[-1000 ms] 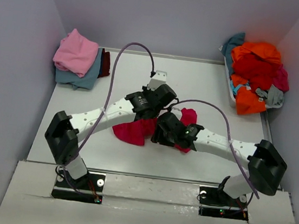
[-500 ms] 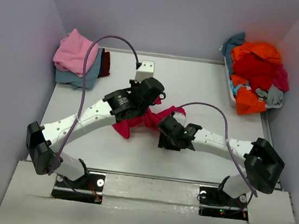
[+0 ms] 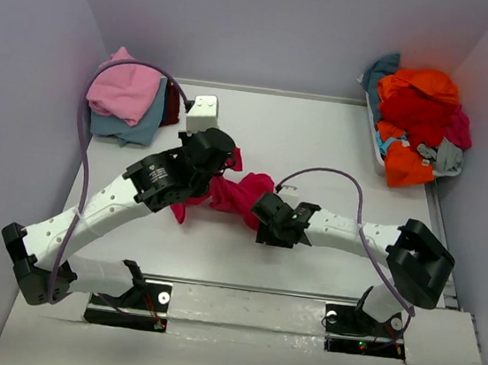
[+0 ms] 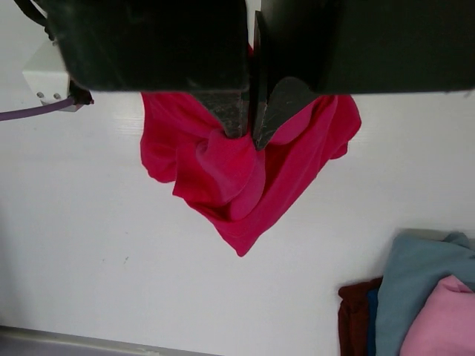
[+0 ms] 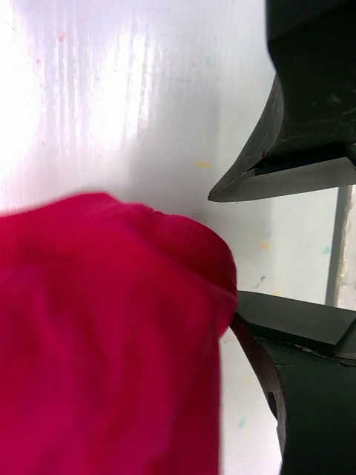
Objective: Fold and stack the t-shirts
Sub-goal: Flatten out the tshirt
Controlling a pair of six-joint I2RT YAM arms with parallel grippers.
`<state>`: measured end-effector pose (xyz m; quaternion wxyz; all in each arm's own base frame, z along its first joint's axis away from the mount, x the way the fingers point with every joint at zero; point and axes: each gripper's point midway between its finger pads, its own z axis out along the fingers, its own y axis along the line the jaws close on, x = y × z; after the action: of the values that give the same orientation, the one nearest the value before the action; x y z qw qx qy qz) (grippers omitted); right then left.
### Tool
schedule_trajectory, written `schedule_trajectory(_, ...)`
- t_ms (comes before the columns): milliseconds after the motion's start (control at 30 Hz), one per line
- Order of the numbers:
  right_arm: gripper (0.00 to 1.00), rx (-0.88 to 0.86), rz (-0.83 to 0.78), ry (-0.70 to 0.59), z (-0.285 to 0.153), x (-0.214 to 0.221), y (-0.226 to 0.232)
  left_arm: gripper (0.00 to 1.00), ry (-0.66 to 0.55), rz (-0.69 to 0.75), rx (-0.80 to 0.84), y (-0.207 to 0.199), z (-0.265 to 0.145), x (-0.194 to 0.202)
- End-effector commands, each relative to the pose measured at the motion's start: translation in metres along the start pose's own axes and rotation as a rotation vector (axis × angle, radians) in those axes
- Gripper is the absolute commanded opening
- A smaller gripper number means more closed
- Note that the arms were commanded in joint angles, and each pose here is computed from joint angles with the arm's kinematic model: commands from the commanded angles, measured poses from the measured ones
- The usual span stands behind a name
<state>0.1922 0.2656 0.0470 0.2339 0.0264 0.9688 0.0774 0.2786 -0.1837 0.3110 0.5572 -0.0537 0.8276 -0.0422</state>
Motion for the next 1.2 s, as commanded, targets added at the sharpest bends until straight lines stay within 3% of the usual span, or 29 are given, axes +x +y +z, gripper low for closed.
schedule_trajectory(0,0.57,0.007,0.008,-0.06,0.002,-0.017,0.014,0.06,-0.088,-0.05,-0.055,0.023,-0.012,-0.024)
schedule_trajectory(200,0.58,-0.061,0.002,-0.076,0.008,-0.025,0.039,0.06,-0.1,0.036,-0.051,0.025,-0.016,-0.024)
schedule_trajectory(633,0.58,-0.107,-0.017,-0.217,-0.011,-0.081,0.084,0.06,-0.103,0.041,-0.04,0.026,-0.017,-0.023)
schedule_trajectory(900,0.56,-0.098,-0.015,-0.205,-0.002,-0.077,0.083,0.06,-0.104,0.041,-0.041,0.028,-0.017,-0.022)
schedule_trajectory(1000,0.44,-0.086,-0.017,-0.201,0.001,-0.074,0.081,0.06,-0.1,0.039,-0.039,0.028,-0.017,-0.02)
schedule_trajectory(1033,0.3,-0.083,-0.016,-0.198,0.002,-0.074,0.081,0.06,-0.102,0.037,-0.038,0.028,-0.018,-0.021)
schedule_trajectory(1167,0.07,-0.079,-0.007,-0.2,-0.001,-0.075,0.079,0.06,-0.112,0.023,-0.037,0.033,-0.022,-0.022)
